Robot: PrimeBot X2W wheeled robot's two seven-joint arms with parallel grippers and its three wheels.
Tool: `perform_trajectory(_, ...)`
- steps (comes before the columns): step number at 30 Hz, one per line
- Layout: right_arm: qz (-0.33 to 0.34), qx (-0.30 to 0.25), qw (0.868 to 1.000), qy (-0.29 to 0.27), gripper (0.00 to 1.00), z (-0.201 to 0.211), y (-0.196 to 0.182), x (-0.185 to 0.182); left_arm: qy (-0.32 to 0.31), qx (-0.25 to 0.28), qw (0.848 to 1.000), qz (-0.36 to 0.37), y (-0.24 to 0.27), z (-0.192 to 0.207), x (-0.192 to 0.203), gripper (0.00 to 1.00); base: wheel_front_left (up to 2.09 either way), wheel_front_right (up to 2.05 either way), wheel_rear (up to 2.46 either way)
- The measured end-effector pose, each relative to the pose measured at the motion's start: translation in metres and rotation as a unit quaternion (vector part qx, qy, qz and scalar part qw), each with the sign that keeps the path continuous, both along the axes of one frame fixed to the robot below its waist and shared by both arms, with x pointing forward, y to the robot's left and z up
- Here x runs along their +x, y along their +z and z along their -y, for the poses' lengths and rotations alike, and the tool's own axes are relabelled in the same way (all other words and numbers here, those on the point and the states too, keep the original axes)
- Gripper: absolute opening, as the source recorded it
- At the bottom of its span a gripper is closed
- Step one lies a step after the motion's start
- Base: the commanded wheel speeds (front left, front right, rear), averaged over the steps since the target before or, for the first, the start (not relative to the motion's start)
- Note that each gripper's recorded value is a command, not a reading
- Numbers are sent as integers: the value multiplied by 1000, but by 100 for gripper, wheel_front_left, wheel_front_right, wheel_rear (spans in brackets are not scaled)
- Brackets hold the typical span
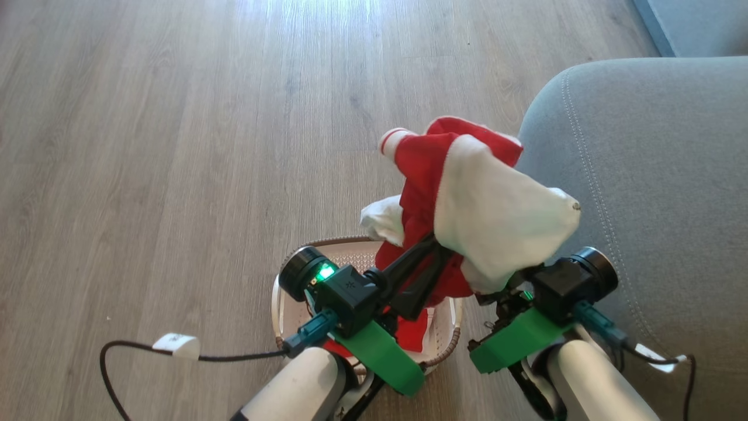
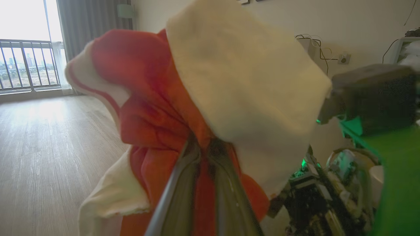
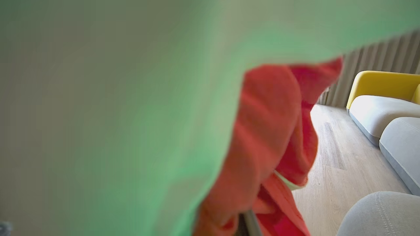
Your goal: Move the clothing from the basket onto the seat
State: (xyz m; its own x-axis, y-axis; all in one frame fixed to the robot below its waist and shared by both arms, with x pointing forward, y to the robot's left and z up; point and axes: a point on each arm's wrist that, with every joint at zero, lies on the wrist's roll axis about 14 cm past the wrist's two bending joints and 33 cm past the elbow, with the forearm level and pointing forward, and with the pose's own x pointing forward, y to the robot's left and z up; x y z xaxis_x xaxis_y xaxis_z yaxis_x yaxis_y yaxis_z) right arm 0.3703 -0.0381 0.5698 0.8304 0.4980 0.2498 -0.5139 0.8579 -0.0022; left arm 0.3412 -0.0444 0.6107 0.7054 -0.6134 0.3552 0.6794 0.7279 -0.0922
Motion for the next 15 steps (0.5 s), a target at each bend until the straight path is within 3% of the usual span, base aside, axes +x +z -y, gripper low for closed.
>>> perform_trajectory(10,-6,24,1000,-2,0,2,2,-6,-5,4,1000,-1,-2,3,-1,0,0,0,0)
perform_trajectory(11,-5,25,1000,-3,0,3,3,-6,-5,4,1000,-1,-2,3,-1,13,0,0,0)
perform_trajectory(14,-1,31,999,-12,0,8,7,-5,0,5,1000,-2,-3,2,-1,100,0,0,0)
perform_trajectory(15,2,32,999,-14,0,10,9,-5,2,6,1000,-3,-3,2,0,100,0,0,0)
